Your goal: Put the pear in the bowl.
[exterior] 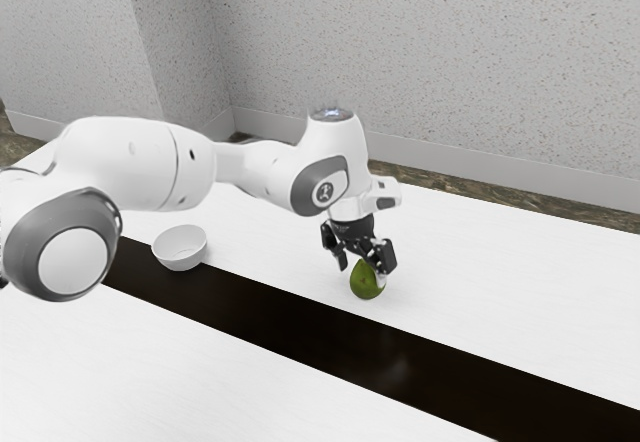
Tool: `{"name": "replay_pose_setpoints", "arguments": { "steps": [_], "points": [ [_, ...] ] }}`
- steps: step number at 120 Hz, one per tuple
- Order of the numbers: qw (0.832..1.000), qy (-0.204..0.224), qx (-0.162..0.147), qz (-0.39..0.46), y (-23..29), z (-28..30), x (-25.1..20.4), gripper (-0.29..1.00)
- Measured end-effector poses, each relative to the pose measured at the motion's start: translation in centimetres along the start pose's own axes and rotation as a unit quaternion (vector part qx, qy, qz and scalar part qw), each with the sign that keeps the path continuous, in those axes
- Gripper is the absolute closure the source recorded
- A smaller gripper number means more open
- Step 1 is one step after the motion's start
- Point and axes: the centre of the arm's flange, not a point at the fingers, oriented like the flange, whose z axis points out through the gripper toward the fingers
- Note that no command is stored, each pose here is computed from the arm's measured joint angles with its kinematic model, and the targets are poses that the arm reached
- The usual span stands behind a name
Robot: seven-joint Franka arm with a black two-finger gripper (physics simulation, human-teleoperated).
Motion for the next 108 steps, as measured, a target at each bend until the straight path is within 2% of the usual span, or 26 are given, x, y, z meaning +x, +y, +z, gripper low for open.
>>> {"name": "replay_pose_setpoints", "arguments": {
  "steps": [85, 108],
  "points": [
    [1.000, 0.014, -0.004, -0.003, -0.1, 2.4, 0.3, 0.00],
    [1.000, 0.016, -0.004, -0.002, -0.1, 2.3, 0.4, 0.14]
  ]
}}
